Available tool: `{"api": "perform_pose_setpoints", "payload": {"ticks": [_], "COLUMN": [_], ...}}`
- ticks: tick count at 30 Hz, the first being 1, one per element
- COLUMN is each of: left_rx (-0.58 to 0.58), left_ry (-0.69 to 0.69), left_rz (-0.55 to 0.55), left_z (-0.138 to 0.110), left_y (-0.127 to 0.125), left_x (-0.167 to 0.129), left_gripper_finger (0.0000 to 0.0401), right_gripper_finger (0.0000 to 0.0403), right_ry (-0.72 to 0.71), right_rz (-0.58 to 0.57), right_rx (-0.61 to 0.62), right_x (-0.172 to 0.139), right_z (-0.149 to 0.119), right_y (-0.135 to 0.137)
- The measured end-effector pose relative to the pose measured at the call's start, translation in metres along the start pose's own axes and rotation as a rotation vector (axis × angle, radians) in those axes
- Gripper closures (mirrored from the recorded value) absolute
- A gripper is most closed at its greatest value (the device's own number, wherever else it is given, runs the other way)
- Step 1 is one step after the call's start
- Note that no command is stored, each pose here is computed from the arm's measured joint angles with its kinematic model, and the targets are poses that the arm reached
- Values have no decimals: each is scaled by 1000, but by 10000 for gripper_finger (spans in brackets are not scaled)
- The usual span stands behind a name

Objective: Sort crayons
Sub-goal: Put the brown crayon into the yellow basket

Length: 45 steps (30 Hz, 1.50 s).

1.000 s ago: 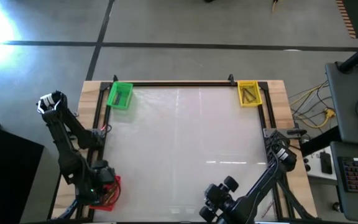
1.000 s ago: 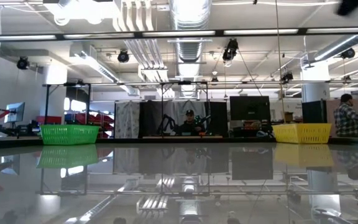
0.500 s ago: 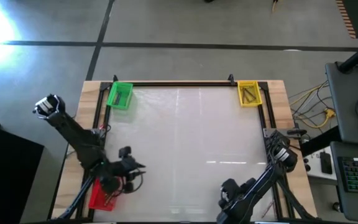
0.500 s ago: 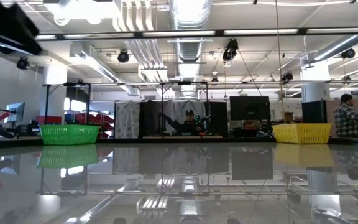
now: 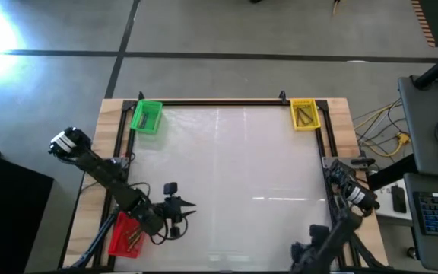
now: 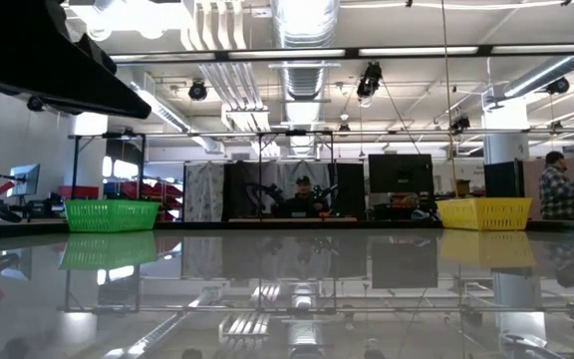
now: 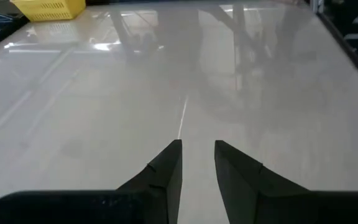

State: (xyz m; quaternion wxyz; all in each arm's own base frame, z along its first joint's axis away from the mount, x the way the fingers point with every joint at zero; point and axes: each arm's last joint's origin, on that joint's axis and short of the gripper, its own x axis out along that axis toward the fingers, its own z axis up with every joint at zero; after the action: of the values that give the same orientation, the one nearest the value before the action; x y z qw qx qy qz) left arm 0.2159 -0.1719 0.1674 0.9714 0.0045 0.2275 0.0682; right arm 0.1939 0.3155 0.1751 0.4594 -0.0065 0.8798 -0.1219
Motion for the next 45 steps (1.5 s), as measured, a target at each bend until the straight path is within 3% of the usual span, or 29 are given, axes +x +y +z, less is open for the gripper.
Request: {"api": "perform_pose_setpoints", "payload": {"ticks": [7,15,22,35,39,45], "left_rx": [15,80,78,92,87,-26], "left_ry": [6,-27,-33,-26,-21,-7], "left_rz": [1,22,18,23,24,-81], "left_z": [0,11,16,15,15,22], "left_y": [-5,-6,-8,-7,-6,-6], "left_x": [3,3,2,3,4,-1], "left_gripper_finger": [324,324,324,324,324,324], "right_gripper_finger": [291,291,291,296,327,386], "right_ry": [-24,-58,-177,-233,-238,-262], "right_rz": [-64,-72,-87,-45,-24,-16], "right_rx": [-316,-547,-527,-500,-475,-436], "right_x": [21,39,50,56,49,40], "right_z": [-38,-50,-37,-27,-15,0], "right_y": [18,27,29,32,28,21]}}
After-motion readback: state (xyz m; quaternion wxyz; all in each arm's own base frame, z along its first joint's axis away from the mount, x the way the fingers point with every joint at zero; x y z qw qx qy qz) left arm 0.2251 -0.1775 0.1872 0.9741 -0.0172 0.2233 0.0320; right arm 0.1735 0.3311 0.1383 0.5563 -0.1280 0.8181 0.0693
